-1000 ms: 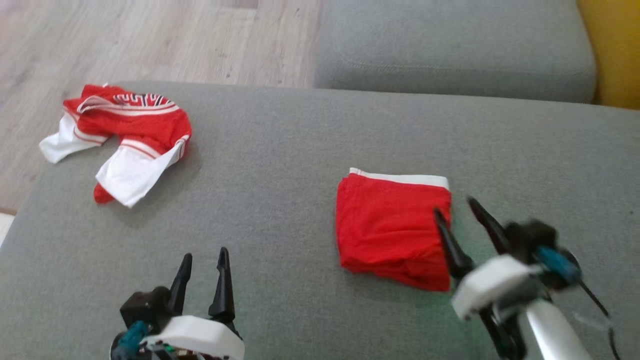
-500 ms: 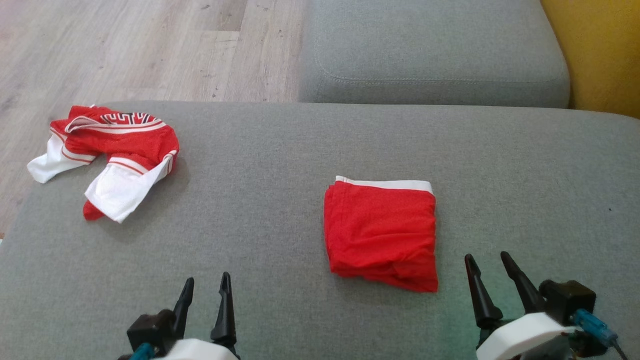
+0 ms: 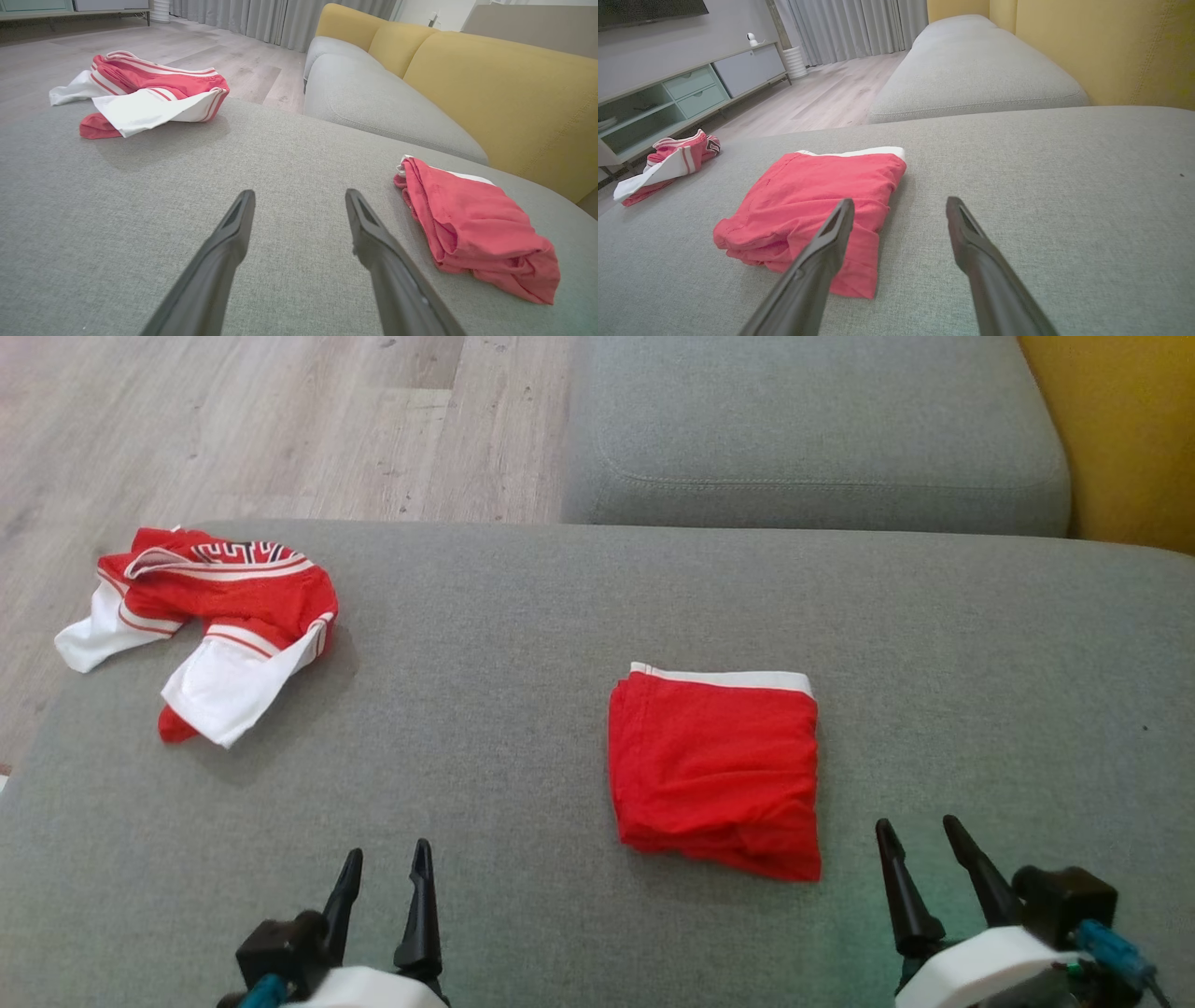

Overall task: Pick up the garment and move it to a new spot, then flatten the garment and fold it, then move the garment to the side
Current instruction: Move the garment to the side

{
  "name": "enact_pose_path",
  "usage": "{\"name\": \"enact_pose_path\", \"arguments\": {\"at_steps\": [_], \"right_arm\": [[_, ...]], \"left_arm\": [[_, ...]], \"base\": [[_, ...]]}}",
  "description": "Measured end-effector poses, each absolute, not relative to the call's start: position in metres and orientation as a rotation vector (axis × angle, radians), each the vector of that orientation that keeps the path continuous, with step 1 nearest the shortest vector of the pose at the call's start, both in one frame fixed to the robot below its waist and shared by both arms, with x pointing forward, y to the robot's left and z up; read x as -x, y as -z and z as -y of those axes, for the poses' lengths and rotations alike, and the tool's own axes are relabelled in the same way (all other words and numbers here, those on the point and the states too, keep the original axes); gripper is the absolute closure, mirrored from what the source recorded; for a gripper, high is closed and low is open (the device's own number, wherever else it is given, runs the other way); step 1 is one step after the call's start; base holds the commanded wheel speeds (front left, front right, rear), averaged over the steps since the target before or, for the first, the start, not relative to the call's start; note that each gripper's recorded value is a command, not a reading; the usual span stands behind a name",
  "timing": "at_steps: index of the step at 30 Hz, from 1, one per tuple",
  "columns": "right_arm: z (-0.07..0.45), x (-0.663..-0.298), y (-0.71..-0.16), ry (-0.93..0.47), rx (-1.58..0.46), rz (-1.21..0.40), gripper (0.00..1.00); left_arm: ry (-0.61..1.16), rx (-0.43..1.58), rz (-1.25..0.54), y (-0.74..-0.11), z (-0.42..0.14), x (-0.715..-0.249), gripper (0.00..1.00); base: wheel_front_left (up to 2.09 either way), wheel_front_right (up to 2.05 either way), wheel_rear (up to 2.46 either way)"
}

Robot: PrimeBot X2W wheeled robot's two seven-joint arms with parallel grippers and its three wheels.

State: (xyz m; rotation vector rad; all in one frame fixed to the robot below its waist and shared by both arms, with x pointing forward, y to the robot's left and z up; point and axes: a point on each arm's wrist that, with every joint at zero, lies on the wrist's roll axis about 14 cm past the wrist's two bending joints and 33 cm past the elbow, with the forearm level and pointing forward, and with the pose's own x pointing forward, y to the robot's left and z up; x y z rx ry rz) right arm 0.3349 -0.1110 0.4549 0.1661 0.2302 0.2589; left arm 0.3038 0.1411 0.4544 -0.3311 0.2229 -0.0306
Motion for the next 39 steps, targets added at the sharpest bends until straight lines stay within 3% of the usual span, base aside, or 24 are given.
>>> {"name": "enact_pose_path", "arguments": {"at_steps": [7, 13, 17, 24, 36, 38, 39], "right_arm": [[0.103, -0.339, -0.452, -0.289, -0.125, -0.265, 0.00], [0.089, -0.385, -0.473, -0.327, -0.048, -0.289, 0.00], [0.081, -0.404, -0.462, -0.343, -0.016, -0.417, 0.00], [0.066, -0.401, -0.418, -0.386, -0.020, -0.738, 0.00], [0.067, -0.415, -0.378, -0.392, -0.038, -0.969, 0.00], [0.061, -0.419, -0.378, -0.409, -0.053, -0.968, 0.40], [0.058, -0.421, -0.379, -0.417, -0.058, -0.965, 0.55]], "left_arm": [[0.028, 0.337, -0.224, -0.454, -0.141, -0.304, 0.00], [0.009, 0.333, -0.229, -0.452, -0.146, -0.301, 0.00], [-0.015, 0.335, -0.234, -0.449, -0.151, -0.297, 0.00], [-0.077, 0.356, -0.252, -0.440, -0.162, -0.288, 0.00], [-0.132, 0.366, -0.305, -0.423, -0.172, -0.286, 0.00], [-0.129, 0.361, -0.305, -0.423, -0.171, -0.292, 0.00], [-0.120, 0.358, -0.304, -0.423, -0.170, -0.294, 0.00]], "base": [[0.00, 0.00, 0.00], [0.00, 0.00, 0.00], [0.00, 0.00, 0.00], [0.00, 0.00, 0.00], [0.00, 0.00, 0.00], [0.00, 0.00, 0.00], [0.00, 0.00, 0.00]]}}
